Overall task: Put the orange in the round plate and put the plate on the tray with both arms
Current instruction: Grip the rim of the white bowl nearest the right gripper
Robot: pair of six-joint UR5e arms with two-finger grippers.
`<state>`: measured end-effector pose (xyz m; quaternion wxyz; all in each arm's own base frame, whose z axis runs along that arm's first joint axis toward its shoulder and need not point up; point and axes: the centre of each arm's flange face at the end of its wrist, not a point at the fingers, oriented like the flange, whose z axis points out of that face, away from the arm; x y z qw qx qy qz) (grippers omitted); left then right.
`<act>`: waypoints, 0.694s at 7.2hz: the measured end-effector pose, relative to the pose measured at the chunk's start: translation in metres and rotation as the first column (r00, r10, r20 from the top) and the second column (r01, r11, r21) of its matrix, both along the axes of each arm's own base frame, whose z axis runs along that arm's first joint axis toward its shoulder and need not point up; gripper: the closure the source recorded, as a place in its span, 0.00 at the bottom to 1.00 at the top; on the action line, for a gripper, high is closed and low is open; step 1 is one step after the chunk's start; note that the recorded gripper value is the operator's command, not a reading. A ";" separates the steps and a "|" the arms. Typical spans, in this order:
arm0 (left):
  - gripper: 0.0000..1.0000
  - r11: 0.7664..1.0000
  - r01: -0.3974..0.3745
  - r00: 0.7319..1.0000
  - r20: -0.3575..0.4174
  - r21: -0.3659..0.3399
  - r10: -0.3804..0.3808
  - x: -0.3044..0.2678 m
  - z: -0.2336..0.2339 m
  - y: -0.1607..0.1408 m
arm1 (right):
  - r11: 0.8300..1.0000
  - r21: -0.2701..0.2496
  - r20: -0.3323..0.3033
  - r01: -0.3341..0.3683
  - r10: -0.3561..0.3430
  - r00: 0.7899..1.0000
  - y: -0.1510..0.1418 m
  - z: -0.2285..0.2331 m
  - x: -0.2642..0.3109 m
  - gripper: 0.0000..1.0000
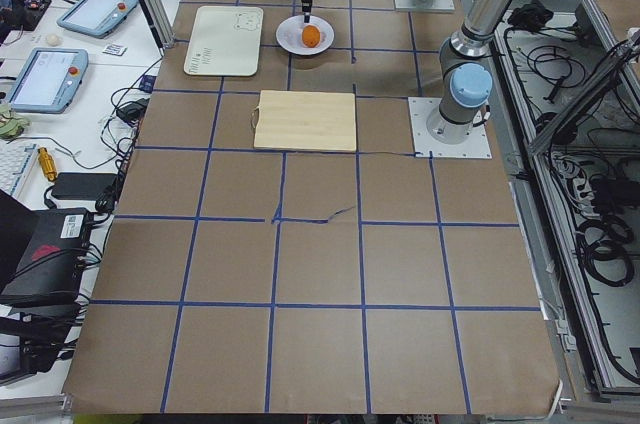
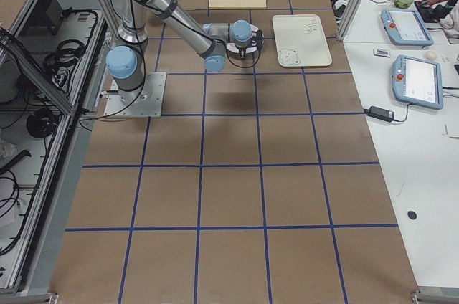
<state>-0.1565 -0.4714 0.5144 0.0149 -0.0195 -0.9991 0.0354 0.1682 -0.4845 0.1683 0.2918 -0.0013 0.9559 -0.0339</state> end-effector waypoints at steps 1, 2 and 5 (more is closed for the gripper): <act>0.00 1.000 0.001 1.000 0.000 -0.002 -0.001 0.000 0.001 0.000 | 1.000 0.014 0.001 0.000 0.000 1.000 0.001 -0.004 0.001 0.34; 0.00 1.000 0.002 1.000 0.001 -0.003 -0.002 -0.001 0.002 0.000 | 1.000 0.028 0.002 0.001 -0.001 1.000 0.001 -0.010 0.002 0.36; 0.00 1.000 0.003 1.000 0.001 -0.003 -0.003 -0.001 0.002 0.000 | 0.999 0.038 -0.002 0.005 -0.005 1.000 0.001 -0.014 0.004 0.86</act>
